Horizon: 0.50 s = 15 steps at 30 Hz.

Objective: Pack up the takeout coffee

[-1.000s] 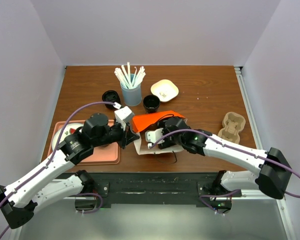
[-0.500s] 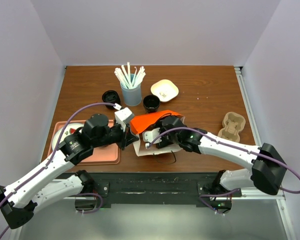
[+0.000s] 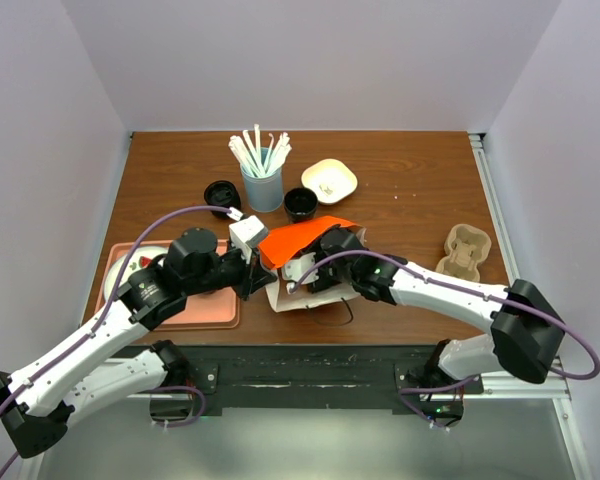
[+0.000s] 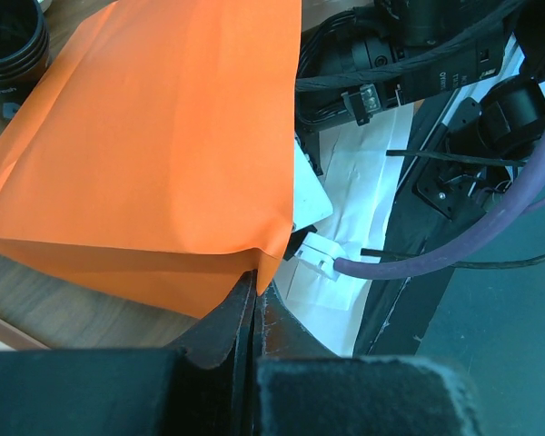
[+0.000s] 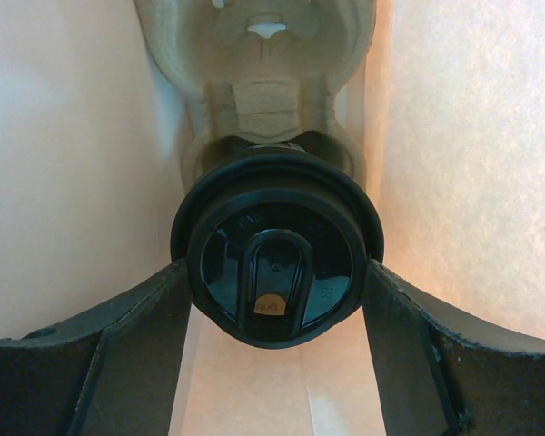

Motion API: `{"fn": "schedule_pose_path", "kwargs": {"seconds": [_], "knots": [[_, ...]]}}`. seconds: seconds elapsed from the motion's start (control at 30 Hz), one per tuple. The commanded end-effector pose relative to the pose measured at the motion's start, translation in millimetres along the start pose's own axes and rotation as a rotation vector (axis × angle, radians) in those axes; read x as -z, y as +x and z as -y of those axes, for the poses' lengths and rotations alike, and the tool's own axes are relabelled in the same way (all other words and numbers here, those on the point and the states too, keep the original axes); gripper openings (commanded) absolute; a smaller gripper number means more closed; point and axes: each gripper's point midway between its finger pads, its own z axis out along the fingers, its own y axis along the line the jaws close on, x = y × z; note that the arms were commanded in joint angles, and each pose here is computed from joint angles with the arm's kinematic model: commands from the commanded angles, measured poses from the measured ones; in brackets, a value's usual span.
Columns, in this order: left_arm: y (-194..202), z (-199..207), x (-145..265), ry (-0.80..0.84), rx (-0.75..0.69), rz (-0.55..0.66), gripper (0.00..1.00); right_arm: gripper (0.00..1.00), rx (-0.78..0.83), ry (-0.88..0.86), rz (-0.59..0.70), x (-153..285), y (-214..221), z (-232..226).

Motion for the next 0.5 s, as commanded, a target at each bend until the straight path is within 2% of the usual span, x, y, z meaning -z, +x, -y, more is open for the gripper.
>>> {"fn": "schedule_pose_path", "kwargs": {"seconds": [0.0,0.23,0.47], "knots": [[-8.9,15.0,4.1,0.065,0.007,0.028,0.0,0.43,-0.011,-0.049,-0.013,-10.2,6.0,-12.4],[-9.5,16.3,4.9,0.069,0.01,0.025,0.0,0.43,-0.008,-0.048,-0.038,-17.6,11.2,-15.0],[-9.0,16.7,4.9,0.07,0.011,0.023,0.0,0.49,-0.032,-0.031,-0.049,-17.2,14.8,-16.5]]}}
